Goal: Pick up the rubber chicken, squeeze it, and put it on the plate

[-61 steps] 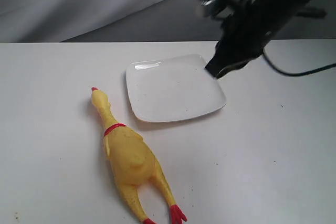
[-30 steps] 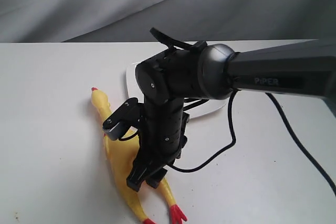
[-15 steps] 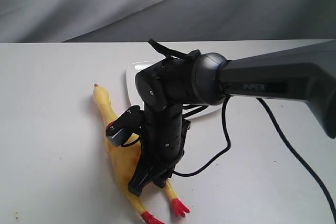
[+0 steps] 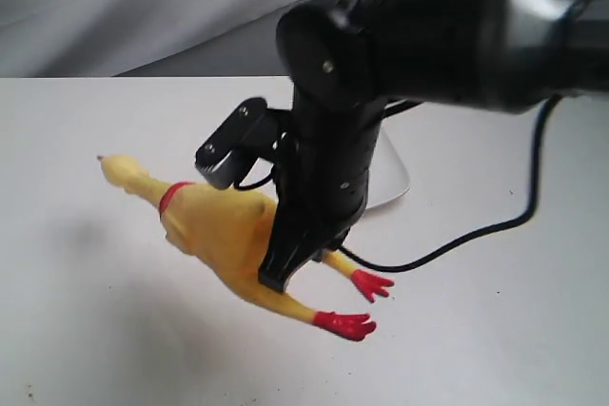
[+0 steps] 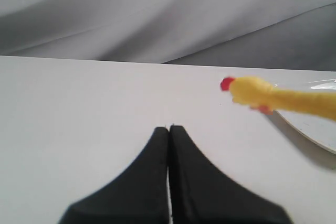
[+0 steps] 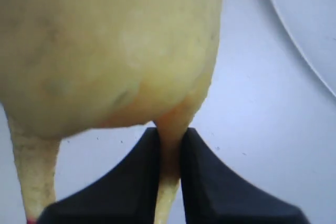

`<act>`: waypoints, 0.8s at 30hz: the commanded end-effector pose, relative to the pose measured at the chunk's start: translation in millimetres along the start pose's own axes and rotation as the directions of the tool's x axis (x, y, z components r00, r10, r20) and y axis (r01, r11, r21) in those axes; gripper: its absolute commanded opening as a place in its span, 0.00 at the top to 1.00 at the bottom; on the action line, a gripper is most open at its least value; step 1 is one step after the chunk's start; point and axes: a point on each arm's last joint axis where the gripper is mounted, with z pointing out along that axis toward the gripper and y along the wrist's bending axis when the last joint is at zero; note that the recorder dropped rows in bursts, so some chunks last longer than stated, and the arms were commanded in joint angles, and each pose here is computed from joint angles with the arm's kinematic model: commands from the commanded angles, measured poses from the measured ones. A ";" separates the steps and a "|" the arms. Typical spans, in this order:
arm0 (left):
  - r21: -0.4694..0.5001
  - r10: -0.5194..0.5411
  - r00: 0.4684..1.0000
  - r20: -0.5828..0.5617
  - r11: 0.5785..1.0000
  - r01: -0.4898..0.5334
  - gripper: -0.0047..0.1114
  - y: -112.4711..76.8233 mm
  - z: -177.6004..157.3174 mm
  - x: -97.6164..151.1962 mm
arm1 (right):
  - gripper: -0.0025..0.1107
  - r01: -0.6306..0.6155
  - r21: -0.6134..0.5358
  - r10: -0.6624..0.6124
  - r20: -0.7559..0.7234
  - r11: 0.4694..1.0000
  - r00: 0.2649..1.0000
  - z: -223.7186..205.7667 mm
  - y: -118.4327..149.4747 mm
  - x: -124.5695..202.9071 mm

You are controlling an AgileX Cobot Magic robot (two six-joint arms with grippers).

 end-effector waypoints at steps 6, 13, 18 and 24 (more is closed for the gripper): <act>-0.003 0.002 1.000 -0.001 1.000 -0.003 0.95 0.3 0.1 1.5 | 0.98 0.032 0.099 -0.056 0.250 0.995 0.967 -124.7 7.3 53.2; -0.027 0.140 0.985 0.104 0.990 -0.138 0.95 1.1 -0.4 -8.3 | 0.98 0.014 0.030 -0.025 0.419 0.999 0.908 -172.9 23.3 83.4; -0.017 0.140 0.910 0.390 0.989 -0.145 0.95 -3.7 -7.1 -34.0 | 0.98 0.015 0.016 -0.020 0.415 1.000 0.909 -171.0 25.0 85.3; -0.013 0.132 0.847 0.515 0.989 -0.147 0.95 -5.9 -12.8 -45.2 | 0.98 0.052 0.000 -0.050 0.268 0.999 0.962 -126.6 27.9 95.4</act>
